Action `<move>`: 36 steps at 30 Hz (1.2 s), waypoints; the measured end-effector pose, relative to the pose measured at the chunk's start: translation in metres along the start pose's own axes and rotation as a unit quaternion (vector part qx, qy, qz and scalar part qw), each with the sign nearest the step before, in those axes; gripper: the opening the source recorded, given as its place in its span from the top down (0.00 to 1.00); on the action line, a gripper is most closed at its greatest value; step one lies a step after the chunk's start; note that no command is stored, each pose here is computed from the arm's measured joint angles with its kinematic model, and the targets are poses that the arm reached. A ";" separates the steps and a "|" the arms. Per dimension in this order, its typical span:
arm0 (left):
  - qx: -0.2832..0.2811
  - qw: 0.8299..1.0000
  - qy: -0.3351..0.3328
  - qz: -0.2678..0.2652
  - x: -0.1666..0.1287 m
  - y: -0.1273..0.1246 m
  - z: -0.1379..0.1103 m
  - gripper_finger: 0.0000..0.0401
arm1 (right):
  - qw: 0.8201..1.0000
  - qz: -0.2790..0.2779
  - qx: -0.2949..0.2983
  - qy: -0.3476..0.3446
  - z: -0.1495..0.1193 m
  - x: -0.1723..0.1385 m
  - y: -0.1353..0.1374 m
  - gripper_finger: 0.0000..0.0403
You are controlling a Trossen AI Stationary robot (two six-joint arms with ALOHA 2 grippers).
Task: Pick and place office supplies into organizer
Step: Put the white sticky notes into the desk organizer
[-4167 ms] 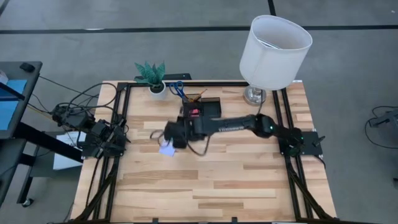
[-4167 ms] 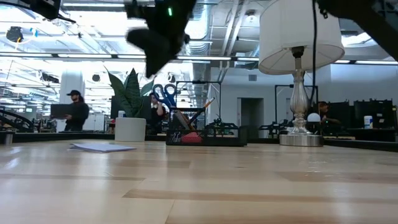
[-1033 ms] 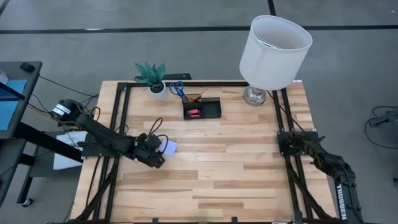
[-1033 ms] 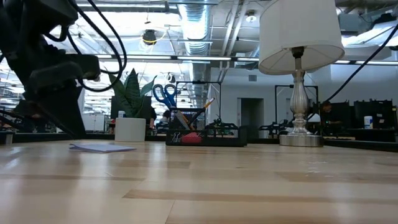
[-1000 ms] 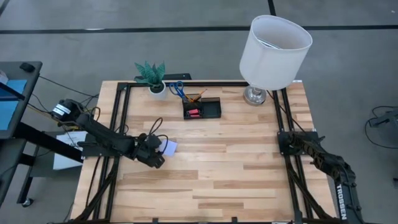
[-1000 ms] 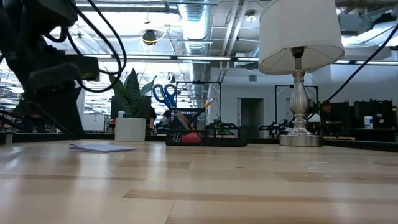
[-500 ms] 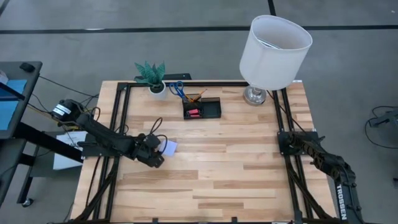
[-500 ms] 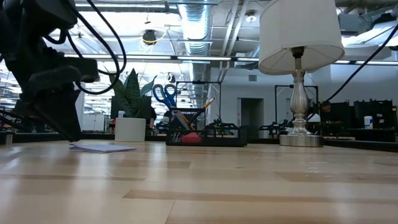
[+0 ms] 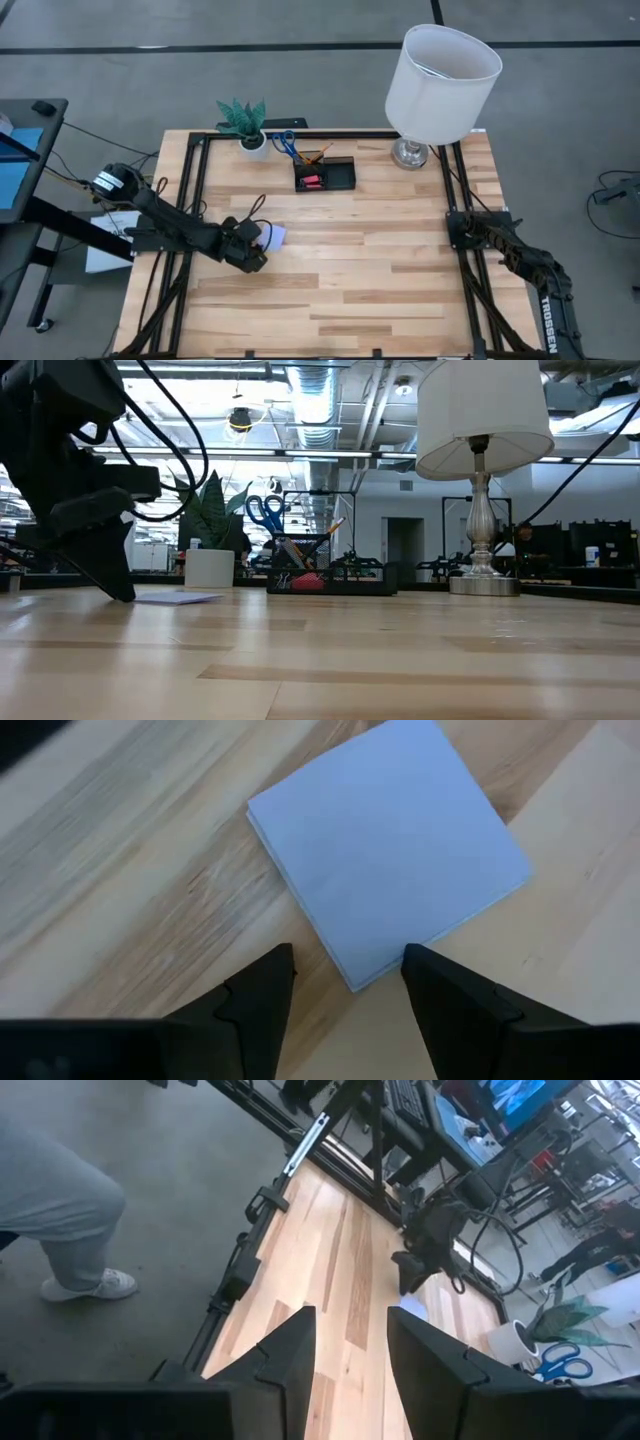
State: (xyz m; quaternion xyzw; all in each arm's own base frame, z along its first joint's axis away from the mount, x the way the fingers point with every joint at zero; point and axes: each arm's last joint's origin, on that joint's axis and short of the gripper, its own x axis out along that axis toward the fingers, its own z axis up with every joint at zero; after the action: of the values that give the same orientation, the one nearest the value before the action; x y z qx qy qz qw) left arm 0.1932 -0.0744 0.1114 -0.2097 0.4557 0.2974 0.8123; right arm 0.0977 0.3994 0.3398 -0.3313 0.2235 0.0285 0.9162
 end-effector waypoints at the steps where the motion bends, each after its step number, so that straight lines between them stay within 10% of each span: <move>1: -0.003 1.000 -0.003 -0.002 0.000 0.000 0.000 0.53 | 1.000 0.000 0.000 0.000 0.000 0.000 0.000 0.71; 36: -0.047 0.997 -0.031 -0.044 0.001 -0.009 0.005 0.59 | 1.000 0.000 0.000 0.001 0.000 0.000 0.000 0.71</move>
State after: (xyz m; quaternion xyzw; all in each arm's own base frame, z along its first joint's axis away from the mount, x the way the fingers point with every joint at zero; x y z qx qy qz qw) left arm 0.2026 -0.0776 0.1139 -0.2584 0.4061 0.2886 0.8277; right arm 0.0978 0.3993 0.3398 -0.3317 0.2241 0.0287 0.9159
